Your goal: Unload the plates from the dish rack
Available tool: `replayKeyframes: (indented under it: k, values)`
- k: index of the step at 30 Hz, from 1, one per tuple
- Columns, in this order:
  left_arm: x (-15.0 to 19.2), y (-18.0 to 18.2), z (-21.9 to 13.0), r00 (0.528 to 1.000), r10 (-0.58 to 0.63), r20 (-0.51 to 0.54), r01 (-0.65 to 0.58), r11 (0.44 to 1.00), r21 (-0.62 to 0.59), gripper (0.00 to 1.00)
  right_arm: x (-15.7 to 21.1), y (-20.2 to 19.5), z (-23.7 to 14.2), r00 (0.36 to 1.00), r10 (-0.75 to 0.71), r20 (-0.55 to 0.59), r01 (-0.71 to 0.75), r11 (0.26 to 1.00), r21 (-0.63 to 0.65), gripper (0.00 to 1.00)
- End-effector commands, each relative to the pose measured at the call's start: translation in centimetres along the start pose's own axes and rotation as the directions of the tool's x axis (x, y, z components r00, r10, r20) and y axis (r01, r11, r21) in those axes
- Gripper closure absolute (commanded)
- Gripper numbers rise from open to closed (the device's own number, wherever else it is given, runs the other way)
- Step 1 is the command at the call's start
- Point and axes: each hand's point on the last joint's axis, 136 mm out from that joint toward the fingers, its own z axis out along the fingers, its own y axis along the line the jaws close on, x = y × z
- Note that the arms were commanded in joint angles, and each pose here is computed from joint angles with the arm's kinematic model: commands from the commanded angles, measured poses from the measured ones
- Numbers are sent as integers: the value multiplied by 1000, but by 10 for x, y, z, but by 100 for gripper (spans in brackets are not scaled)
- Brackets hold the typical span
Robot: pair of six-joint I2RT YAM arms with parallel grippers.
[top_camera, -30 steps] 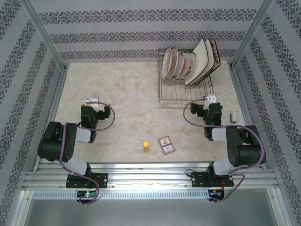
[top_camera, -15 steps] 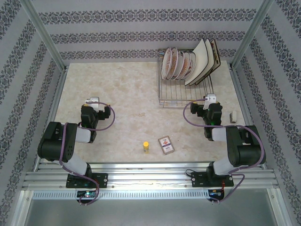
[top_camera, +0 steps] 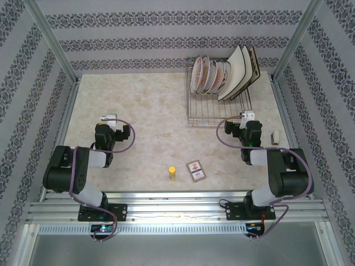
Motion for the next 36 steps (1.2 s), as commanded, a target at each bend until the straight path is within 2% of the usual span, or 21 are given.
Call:
replayKeyframes:
  k: [1, 5, 8, 11, 16, 23, 27, 30, 36]
  values:
    - [-21, 7, -7, 1000, 4, 4, -4, 1000, -21, 0, -22, 1, -3, 998, 2, -56, -1, 1000, 15, 2]
    - [-25, 1, -16, 998, 7, -66, -7, 1000, 11, 0, -19, 5, -21, 993, 1, -122, 3, 1000, 31, 2]
    - [-26, 1, -24, 995, 3, -104, -4, 1000, -9, 0, -12, -4, -43, 986, -39, -161, 70, 980, 187, 2]
    - [-24, 2, -36, 988, -11, -155, 6, 999, -34, 0, -10, 1, -68, 981, -54, -188, 100, 965, 241, 2]
    - [-33, 8, -62, 946, -112, -305, 83, 991, -105, 0, -33, 22, -98, 981, -25, -194, 64, 978, 196, 2]
    - [-67, 4, -100, 902, -137, -410, 107, 990, -95, 0, -114, 58, -125, 970, -10, -241, 30, 997, 77, 2]
    - [-92, -1, -113, 886, -135, -444, 115, 991, -71, 0, -173, 86, -116, 965, -30, -259, 37, 999, 20, 2]
    - [-107, -9, -112, 886, -130, -444, 133, 991, -25, 0, -203, 111, -91, 960, -56, -273, 54, 998, -16, 2]
    - [-104, -16, -99, 836, -96, -541, 122, 993, 12, 0, -220, 153, -21, 948, -101, -301, 88, 994, -58, 2]
